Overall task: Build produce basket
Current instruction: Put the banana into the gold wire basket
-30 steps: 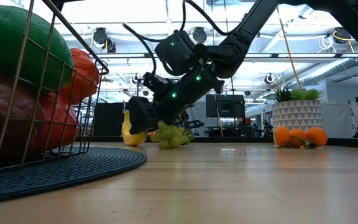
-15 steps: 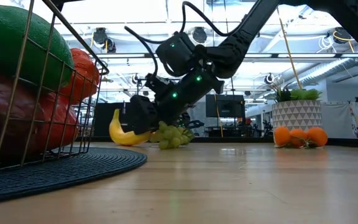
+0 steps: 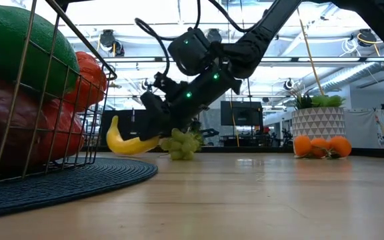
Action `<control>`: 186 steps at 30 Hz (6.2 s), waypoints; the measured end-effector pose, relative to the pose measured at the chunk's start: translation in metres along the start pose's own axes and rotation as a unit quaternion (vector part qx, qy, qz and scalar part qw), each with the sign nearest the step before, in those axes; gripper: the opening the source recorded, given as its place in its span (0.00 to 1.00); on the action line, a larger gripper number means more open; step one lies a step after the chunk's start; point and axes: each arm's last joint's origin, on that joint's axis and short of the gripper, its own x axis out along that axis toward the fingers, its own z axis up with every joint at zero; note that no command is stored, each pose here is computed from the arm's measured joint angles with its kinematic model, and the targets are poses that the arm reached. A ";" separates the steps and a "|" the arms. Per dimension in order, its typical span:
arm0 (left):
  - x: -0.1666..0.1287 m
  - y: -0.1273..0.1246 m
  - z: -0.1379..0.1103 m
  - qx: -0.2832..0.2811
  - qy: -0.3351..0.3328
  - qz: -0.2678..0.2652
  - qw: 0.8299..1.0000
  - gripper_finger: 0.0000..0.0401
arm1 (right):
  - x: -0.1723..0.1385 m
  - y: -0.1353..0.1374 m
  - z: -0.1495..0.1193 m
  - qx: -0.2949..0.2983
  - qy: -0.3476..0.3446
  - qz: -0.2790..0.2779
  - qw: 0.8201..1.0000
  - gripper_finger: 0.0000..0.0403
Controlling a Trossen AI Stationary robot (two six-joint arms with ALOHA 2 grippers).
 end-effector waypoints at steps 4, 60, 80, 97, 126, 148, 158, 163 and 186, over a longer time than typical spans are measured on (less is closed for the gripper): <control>0.000 0.000 0.000 0.001 0.001 0.000 1.000 0.35 | -0.006 0.001 0.005 -0.014 0.006 0.013 1.000 0.33; 0.002 -0.002 0.004 -0.020 -0.017 -0.008 1.000 0.41 | -0.220 0.003 -0.041 0.044 -0.216 0.292 0.931 0.33; 0.013 -0.009 0.005 -0.021 -0.019 -0.008 1.000 0.57 | -0.230 0.007 -0.031 -0.148 -0.346 0.251 0.892 0.33; 0.013 -0.009 0.007 -0.028 -0.026 -0.008 0.999 0.57 | -0.225 0.005 -0.035 -0.364 -0.360 0.125 0.850 0.33; 0.018 -0.013 0.011 -0.017 -0.045 -0.013 0.999 0.57 | -0.225 0.005 -0.035 0.053 -0.265 0.272 0.924 0.33; 0.048 -0.023 0.014 -0.074 -0.071 0.026 0.994 0.92 | -0.229 0.013 -0.038 -0.001 -0.277 0.276 0.920 0.33; 0.082 -0.036 0.008 -0.034 -0.085 0.042 0.995 0.91 | -0.234 0.015 -0.033 -0.021 -0.315 0.278 0.907 0.33; 0.091 -0.038 0.008 -0.045 -0.100 0.039 0.993 0.88 | -0.234 0.015 -0.033 -0.025 -0.316 0.277 0.907 0.33; 0.134 -0.022 0.010 -0.097 -0.193 -0.028 0.976 0.84 | -0.233 0.015 -0.034 -0.034 -0.316 0.274 0.908 0.33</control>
